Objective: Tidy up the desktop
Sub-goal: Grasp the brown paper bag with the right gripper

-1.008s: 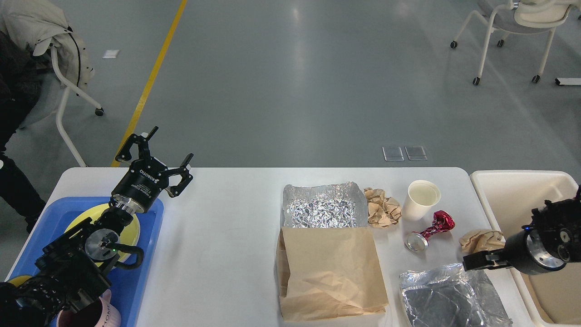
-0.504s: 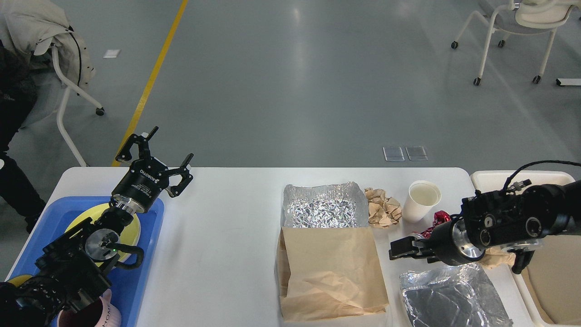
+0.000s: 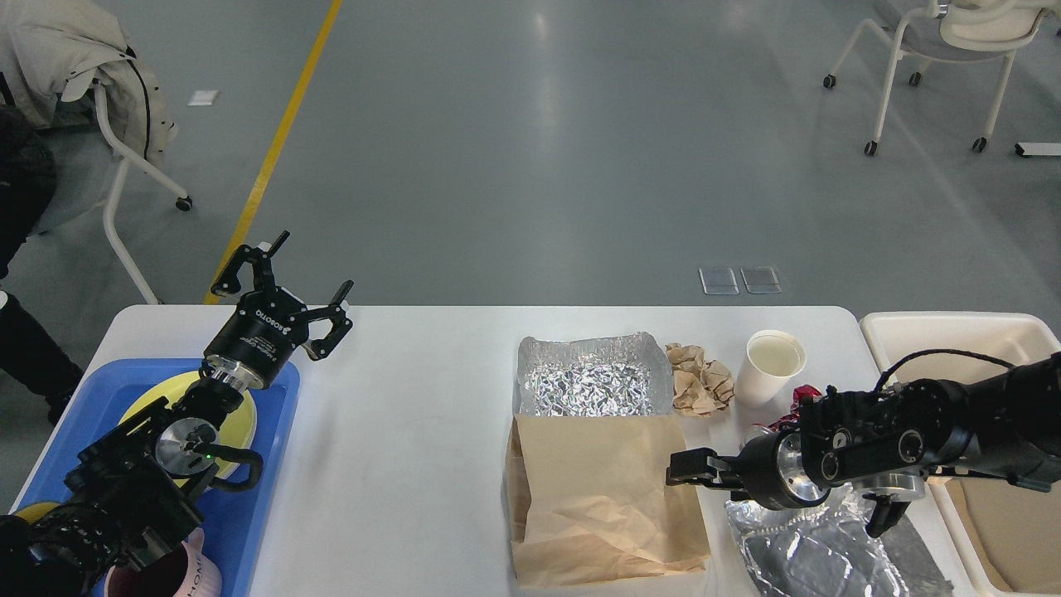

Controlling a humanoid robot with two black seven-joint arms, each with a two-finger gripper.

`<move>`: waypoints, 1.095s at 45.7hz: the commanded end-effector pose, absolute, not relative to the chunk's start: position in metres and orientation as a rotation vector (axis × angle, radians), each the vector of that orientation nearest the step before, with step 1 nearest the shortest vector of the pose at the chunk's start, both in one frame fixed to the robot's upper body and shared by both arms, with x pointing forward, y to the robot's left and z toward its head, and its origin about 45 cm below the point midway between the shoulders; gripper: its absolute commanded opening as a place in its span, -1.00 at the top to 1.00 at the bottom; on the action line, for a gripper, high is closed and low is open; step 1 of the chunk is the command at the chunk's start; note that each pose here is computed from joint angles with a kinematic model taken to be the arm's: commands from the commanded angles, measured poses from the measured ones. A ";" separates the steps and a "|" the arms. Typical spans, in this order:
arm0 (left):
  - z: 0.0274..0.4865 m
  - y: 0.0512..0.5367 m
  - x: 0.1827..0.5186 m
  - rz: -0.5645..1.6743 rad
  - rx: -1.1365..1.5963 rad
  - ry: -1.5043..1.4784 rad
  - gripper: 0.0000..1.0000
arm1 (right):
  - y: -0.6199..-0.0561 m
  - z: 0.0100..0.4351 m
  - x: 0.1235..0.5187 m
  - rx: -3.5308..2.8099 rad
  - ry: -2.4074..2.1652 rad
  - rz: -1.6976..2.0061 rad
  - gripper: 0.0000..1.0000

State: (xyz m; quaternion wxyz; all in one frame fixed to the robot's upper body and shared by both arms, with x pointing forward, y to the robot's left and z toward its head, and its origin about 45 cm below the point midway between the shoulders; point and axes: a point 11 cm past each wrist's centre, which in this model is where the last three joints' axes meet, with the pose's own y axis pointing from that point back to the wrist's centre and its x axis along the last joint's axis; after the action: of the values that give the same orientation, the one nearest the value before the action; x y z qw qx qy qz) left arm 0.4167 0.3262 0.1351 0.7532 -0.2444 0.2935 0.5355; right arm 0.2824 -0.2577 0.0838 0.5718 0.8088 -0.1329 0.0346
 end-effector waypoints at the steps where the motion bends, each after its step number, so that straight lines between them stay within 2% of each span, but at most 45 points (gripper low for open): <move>1: 0.135 0.326 0.417 1.169 -0.534 0.641 -1.00 | -0.254 0.071 0.276 1.911 -0.328 0.061 -0.96; 7: 0.135 0.326 0.417 1.169 -0.534 0.641 -1.00 | -0.253 0.067 0.273 1.912 -0.345 0.066 -0.69; 11: 0.135 0.326 0.417 1.169 -0.534 0.641 -1.00 | -0.249 0.066 0.274 1.915 -0.363 0.086 -0.14; 16: 0.135 0.326 0.417 1.170 -0.533 0.641 -1.00 | -0.247 0.066 0.275 1.920 -0.364 0.087 0.29; 19: 0.135 0.326 0.417 1.169 -0.534 0.641 -1.00 | -0.246 0.066 0.274 1.926 -0.363 0.083 0.43; 22: 0.135 0.326 0.417 1.169 -0.534 0.641 -1.00 | -0.245 0.067 0.272 1.932 -0.356 0.081 0.94; 23: 0.135 0.326 0.417 1.169 -0.534 0.641 -1.00 | -0.246 0.067 0.273 1.931 -0.359 0.079 1.00; 37: 0.135 0.326 0.417 1.169 -0.535 0.640 -1.00 | -0.264 0.079 0.283 1.919 -0.417 0.079 1.00; 50: 0.135 0.326 0.417 1.169 -0.535 0.640 -1.00 | -0.291 0.108 0.289 1.908 -0.475 0.057 1.00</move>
State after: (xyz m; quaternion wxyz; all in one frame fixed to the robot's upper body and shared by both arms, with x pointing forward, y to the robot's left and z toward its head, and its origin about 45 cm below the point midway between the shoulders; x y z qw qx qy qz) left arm 0.4167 0.3263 0.1352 0.7531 -0.2447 0.2934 0.5356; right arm 0.2878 -0.2825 0.0973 0.5556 0.8077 -0.1951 0.0297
